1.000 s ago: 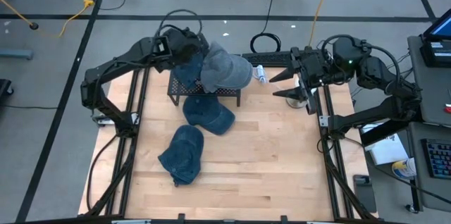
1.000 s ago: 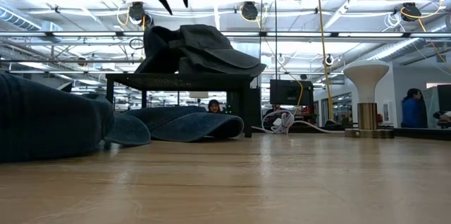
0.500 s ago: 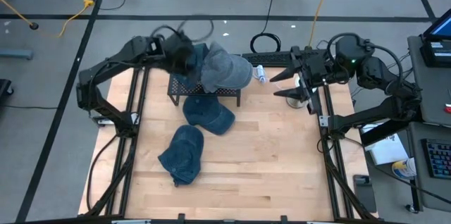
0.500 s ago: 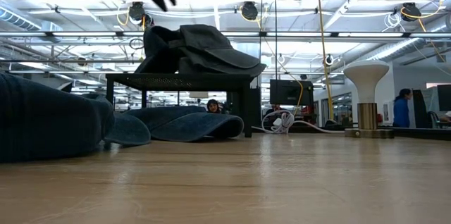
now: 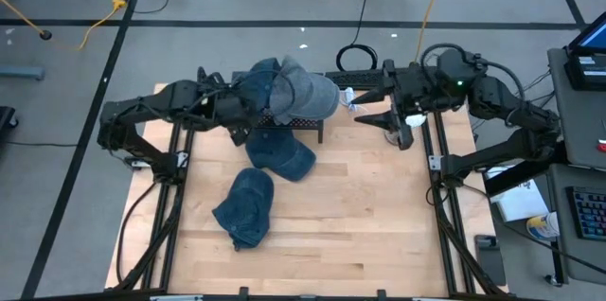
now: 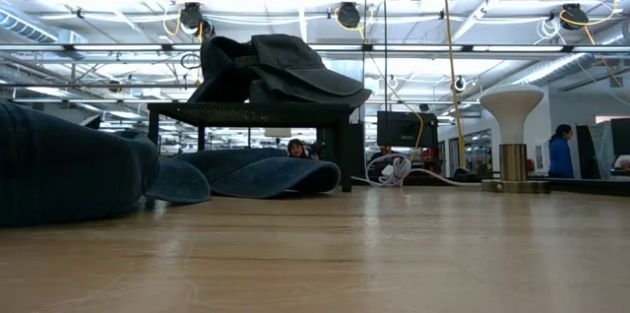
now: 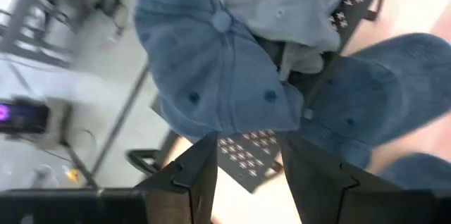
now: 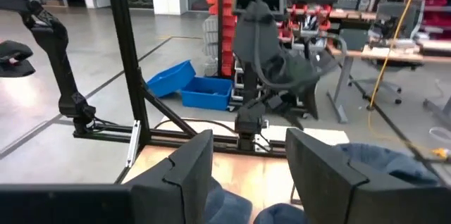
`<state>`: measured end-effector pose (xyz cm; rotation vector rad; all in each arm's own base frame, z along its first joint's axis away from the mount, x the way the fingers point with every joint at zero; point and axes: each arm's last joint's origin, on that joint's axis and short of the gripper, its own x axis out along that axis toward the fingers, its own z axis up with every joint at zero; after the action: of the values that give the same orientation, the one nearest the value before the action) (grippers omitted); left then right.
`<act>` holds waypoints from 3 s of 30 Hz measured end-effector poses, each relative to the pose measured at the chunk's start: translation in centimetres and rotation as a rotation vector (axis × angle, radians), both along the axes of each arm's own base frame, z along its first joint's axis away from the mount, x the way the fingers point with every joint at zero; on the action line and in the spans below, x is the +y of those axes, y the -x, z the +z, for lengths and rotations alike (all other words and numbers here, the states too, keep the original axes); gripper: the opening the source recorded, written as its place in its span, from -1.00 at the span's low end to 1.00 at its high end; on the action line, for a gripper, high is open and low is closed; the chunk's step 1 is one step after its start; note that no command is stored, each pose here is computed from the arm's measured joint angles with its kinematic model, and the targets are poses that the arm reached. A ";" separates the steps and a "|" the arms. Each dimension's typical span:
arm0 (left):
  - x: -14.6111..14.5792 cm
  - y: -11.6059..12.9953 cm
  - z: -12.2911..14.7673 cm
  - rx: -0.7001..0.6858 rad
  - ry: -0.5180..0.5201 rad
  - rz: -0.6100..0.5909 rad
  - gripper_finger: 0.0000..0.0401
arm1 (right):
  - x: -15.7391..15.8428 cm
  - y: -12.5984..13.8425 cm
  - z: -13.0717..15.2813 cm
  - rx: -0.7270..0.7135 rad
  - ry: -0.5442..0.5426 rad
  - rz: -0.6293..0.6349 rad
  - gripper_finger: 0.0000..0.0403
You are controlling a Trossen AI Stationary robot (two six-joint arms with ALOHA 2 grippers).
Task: Pick & Place hat
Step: Put the top right dark blue cap on the left side of the shelf
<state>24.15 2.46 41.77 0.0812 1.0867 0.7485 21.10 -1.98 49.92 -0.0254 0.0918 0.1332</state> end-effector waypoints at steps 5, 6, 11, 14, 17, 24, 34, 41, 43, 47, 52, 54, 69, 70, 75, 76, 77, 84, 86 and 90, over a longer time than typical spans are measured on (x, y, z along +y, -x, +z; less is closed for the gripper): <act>0.3 0.9 0.7 -0.016 -0.048 0.016 -0.12 | 0.0 -1.0 -0.5 0.028 -0.020 0.003 -0.15; 0.6 1.1 0.8 -0.019 -0.057 0.032 -0.10 | 0.0 -1.1 -0.6 0.031 -0.020 0.006 -0.15; 3.1 1.5 0.7 -0.068 -0.050 0.203 -0.04 | 0.0 -1.4 -0.5 0.012 -0.013 0.009 -0.15; 5.2 1.7 0.5 -0.091 0.027 0.295 0.00 | 0.0 -1.3 -0.2 -0.006 -0.016 0.009 -0.15; 7.2 1.7 0.1 -0.112 0.085 0.354 0.04 | 0.0 -1.2 -0.2 -0.011 -0.008 0.011 -0.15; 10.9 2.0 0.0 -0.186 0.197 0.352 0.10 | 0.0 -1.2 -0.2 -0.011 -0.006 0.011 -0.15; 13.5 1.5 -1.4 -0.182 0.325 0.347 0.01 | 0.0 -1.2 -0.2 -0.009 -0.016 0.010 -0.15; 14.4 -0.2 -3.0 -0.148 0.399 0.309 -0.07 | 0.0 -1.2 -0.2 -0.009 -0.016 0.010 -0.15; 14.5 -0.5 -3.3 -0.139 0.422 0.306 -0.09 | 0.0 -1.2 -0.2 -0.009 -0.016 0.010 -0.15; 14.7 -0.7 -3.6 -0.146 0.434 0.341 -0.17 | 0.0 -1.2 -0.2 -0.009 -0.016 0.010 -0.15; 14.6 -0.6 -3.7 -0.146 0.444 0.385 -0.42 | 0.0 -1.2 -0.2 -0.011 -0.007 0.011 -0.15; 14.6 -0.5 -3.7 -0.152 0.451 0.416 -0.57 | 0.0 -1.2 -0.2 -0.015 -0.006 0.011 -0.15; 14.2 0.2 -3.9 -0.221 0.501 0.759 -0.98 | 0.0 -1.2 -0.1 -0.030 0.031 0.014 -0.15; 14.2 0.2 -3.9 -0.236 0.506 0.783 -0.98 | 0.0 -1.2 -0.1 -0.032 0.048 0.015 -0.15; 14.2 -0.1 -3.9 -0.276 0.508 0.801 -0.98 | 0.0 -1.2 -0.1 -0.037 0.085 0.019 -0.15; 14.1 -0.4 -4.0 -0.277 0.508 0.807 -0.98 | 0.0 -1.2 -0.1 -0.037 0.086 0.019 -0.15; 14.1 -0.5 -4.2 -0.273 0.505 0.808 -0.98 | 0.0 -1.2 -0.1 -0.037 0.086 0.019 -0.15; 14.7 -2.3 -5.7 -0.230 0.497 0.756 -0.99 | 0.1 -1.2 -0.1 -0.040 0.103 0.023 -0.15; 14.8 -2.8 -6.1 -0.213 0.496 0.757 -0.99 | 0.0 -1.2 -0.1 -0.040 0.102 0.023 -0.15; 14.9 -3.0 -6.4 -0.200 0.497 0.753 -0.90 | 0.1 -1.1 0.0 -0.041 0.102 0.023 -0.15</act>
<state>27.15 17.39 35.33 -0.8495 1.0788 1.0971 22.22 -1.92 49.90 -0.1308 0.0572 0.1511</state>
